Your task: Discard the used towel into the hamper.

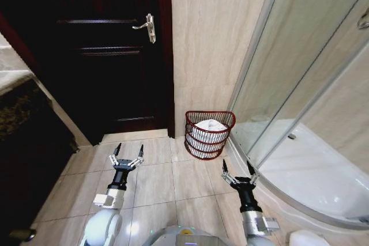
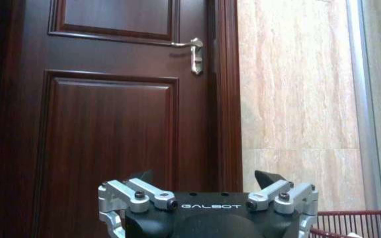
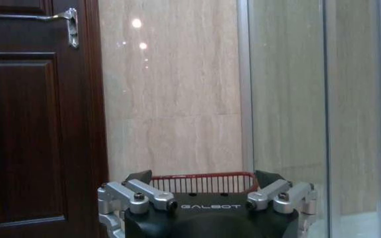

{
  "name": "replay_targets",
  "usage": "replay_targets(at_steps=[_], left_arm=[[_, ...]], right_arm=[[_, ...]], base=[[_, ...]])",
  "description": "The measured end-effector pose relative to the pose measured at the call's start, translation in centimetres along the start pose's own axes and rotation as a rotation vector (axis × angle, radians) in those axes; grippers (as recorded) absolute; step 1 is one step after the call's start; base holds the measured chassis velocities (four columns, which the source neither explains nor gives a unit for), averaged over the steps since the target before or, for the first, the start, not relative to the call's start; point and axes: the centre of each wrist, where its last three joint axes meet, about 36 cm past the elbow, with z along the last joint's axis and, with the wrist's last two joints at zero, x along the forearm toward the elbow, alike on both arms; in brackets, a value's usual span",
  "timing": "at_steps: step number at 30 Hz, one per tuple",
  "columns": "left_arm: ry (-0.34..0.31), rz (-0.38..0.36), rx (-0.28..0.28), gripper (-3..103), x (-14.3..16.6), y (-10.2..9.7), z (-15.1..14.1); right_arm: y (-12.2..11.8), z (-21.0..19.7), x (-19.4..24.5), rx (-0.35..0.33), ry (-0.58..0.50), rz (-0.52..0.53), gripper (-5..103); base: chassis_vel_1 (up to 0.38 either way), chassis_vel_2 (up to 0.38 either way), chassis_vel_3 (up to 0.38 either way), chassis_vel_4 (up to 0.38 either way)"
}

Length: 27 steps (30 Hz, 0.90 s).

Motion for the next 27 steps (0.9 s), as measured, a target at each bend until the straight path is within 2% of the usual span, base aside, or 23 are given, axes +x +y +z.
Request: replay_targets(at_steps=[27], left_arm=[[-0.005, 0.012, -0.015, 100, 0.12, -0.37, 0.09]], right_arm=[[-0.11, 0.3, 0.54, 0.002, -0.007, 0.008, 100]], base=[[-0.018, -0.019, -0.019, -0.022]])
